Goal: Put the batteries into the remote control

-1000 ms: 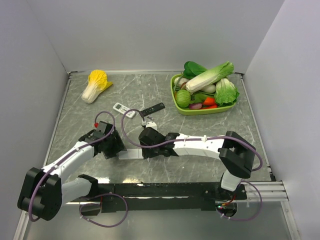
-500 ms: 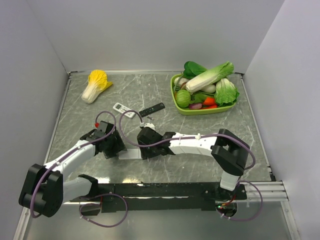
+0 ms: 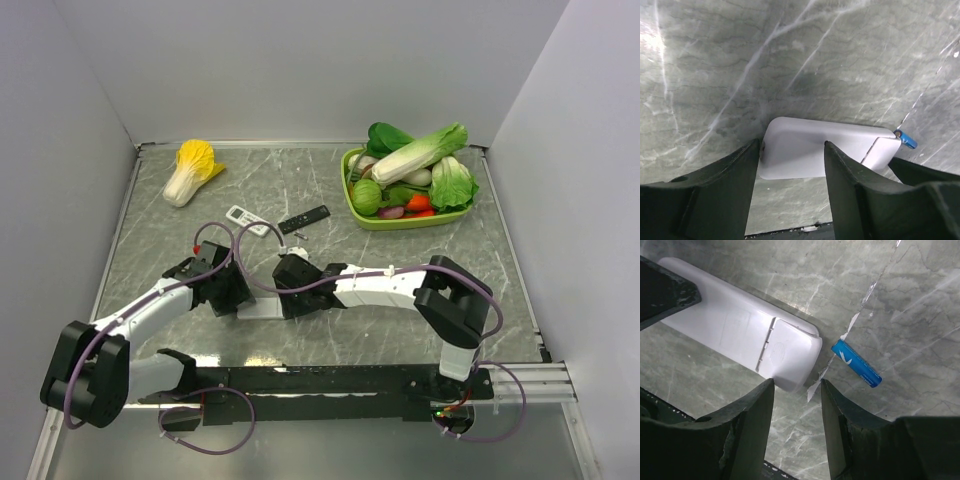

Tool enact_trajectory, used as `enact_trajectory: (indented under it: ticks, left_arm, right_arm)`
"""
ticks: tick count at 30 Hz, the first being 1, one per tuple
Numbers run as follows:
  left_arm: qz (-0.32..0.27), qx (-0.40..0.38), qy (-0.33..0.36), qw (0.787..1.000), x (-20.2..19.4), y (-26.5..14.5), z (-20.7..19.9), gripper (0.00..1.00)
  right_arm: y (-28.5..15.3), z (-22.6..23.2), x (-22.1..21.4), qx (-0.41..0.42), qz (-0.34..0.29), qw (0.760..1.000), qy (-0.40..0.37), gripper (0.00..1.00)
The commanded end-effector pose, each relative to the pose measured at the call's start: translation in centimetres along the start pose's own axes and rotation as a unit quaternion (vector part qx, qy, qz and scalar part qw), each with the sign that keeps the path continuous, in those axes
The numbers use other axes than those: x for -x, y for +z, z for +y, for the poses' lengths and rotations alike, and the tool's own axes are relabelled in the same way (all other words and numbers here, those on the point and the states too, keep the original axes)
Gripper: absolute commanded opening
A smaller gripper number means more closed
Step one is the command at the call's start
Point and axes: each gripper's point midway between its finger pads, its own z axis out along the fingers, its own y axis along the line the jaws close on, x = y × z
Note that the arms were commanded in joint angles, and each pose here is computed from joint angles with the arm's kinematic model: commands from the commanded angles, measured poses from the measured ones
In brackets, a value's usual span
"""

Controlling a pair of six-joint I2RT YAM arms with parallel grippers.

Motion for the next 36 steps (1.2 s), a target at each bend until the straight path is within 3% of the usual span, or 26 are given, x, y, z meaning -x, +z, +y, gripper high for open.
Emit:
enact_trajectory:
  ticks: [1, 24, 36]
  left_arm:
    - [0.008, -0.016, 0.011, 1.000, -0.2, 0.1, -0.4, 0.58]
    - [0.047, -0.026, 0.019, 0.998, -1.5, 1.0, -0.6, 0.46]
    - [0.045, -0.026, 0.020, 0.998, -1.4, 1.0, -0.7, 0.46]
  right_arm:
    - [0.7, 0.5, 0.7, 0.006, -0.003, 1.000, -0.001, 0.49]
    - [1.1, 0.5, 1.0, 0.017, 0.023, 1.000, 0.003, 0.46]
    - [-0.5, 0.9, 2.5, 0.048, 0.028, 0.998, 0.031, 0.51]
